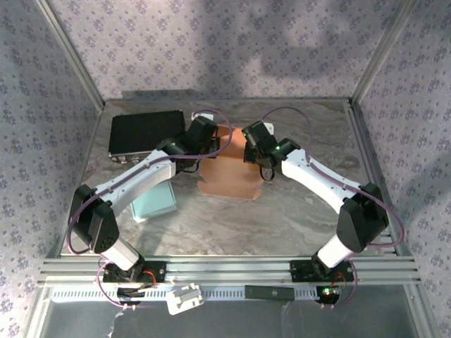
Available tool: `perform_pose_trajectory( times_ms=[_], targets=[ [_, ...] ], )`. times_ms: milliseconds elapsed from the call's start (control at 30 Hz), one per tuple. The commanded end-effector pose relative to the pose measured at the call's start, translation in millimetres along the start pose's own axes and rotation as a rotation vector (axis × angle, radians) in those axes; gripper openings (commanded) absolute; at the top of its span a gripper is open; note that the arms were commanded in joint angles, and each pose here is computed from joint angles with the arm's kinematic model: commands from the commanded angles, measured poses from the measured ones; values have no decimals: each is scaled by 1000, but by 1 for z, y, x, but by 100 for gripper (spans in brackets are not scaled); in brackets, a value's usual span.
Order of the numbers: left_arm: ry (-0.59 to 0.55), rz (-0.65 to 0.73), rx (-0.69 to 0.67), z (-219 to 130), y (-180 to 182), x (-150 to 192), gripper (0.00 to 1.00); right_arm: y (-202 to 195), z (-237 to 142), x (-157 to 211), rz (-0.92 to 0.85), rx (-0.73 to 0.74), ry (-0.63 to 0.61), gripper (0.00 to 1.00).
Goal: Fold the paper box
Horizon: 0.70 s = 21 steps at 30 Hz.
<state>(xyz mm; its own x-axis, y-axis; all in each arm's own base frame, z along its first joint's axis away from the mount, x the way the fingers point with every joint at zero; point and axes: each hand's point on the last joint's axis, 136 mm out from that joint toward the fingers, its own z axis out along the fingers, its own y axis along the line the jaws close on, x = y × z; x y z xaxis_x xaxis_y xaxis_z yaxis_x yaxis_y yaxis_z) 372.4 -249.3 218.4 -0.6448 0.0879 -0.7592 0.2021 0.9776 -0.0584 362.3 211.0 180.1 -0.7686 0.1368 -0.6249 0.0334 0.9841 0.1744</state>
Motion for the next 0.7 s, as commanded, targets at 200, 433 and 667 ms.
perform_pose_trajectory(
  times_ms=[200, 433, 667],
  targets=[
    [-2, 59, -2, 16, -10, -4, 42, 3, -3, -5, 39, -15, 16, 0],
    [-2, 101, -56, 24, -11, 1, 28, 3, -1, -5, 50, -20, 26, 0],
    [-41, 160, -254, 19, -2, -3, 0, 3, 2, -4, 49, -21, 35, 0]
  ],
)
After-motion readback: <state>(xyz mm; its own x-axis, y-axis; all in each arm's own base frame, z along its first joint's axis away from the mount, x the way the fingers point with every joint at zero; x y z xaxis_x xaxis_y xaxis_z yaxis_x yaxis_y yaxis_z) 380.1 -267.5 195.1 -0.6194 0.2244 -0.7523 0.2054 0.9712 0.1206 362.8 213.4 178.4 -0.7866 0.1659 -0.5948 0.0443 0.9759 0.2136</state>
